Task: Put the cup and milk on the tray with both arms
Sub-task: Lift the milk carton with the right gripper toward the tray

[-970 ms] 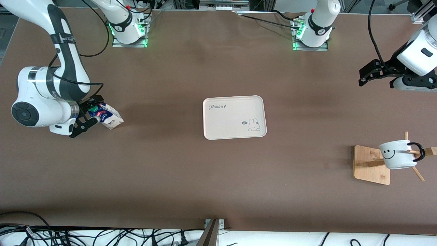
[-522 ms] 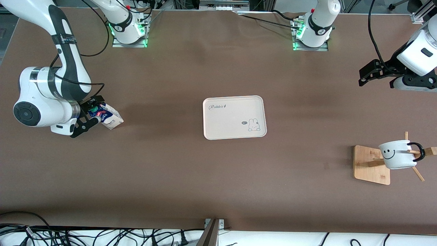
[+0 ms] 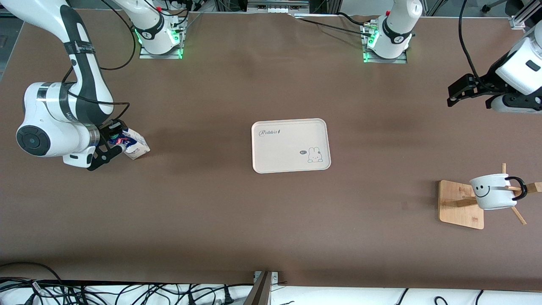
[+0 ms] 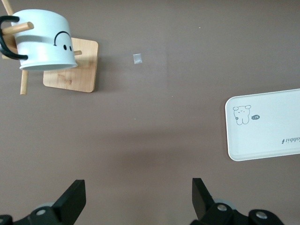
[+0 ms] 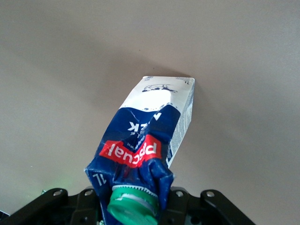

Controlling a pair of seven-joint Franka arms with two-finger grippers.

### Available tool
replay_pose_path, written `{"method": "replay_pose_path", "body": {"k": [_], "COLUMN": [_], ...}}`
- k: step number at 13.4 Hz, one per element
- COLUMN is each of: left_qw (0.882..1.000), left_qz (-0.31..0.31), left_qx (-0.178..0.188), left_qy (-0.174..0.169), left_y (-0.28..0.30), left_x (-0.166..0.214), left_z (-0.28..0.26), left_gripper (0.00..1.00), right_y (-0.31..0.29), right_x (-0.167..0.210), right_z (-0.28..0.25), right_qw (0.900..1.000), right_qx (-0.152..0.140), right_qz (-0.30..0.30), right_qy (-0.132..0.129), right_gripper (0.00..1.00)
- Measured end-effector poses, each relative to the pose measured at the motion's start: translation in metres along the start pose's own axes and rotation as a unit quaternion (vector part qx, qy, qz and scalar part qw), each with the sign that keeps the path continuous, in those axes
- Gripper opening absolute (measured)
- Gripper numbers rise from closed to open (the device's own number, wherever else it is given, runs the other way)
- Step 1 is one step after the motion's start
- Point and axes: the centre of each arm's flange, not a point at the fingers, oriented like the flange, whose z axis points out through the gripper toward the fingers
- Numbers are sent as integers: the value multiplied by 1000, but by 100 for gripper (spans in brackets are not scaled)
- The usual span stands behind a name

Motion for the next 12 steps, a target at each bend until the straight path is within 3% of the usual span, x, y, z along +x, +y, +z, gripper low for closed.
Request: {"method": "replay_pose_path", "body": {"k": [2,5,9,12], "left_qw": [1000,1000,1000,1000], "left_qz": [-9,-6,-4,-1], "left_qx": [0,0,-1,-1], "left_qy": [-1,-2,6,6], "left_y": [-10,-7,-5,-1], "left_x": [0,0,6,9], "left_z": [0,1,-4,-3], "left_gripper": [100,100,100,100], "right_y": [-4,-20,-42,-69], "right_x": [-9,-40,-76,-73], "right_z": [-16,-66,-124,-137], "right_qw": [1000,1000,999,995], "right_qx": [-1,7,15,30], "right_qz": [1,3,39,87], "right_qy": [3,-1,18,34], "right_gripper": [23,10,10,10]}}
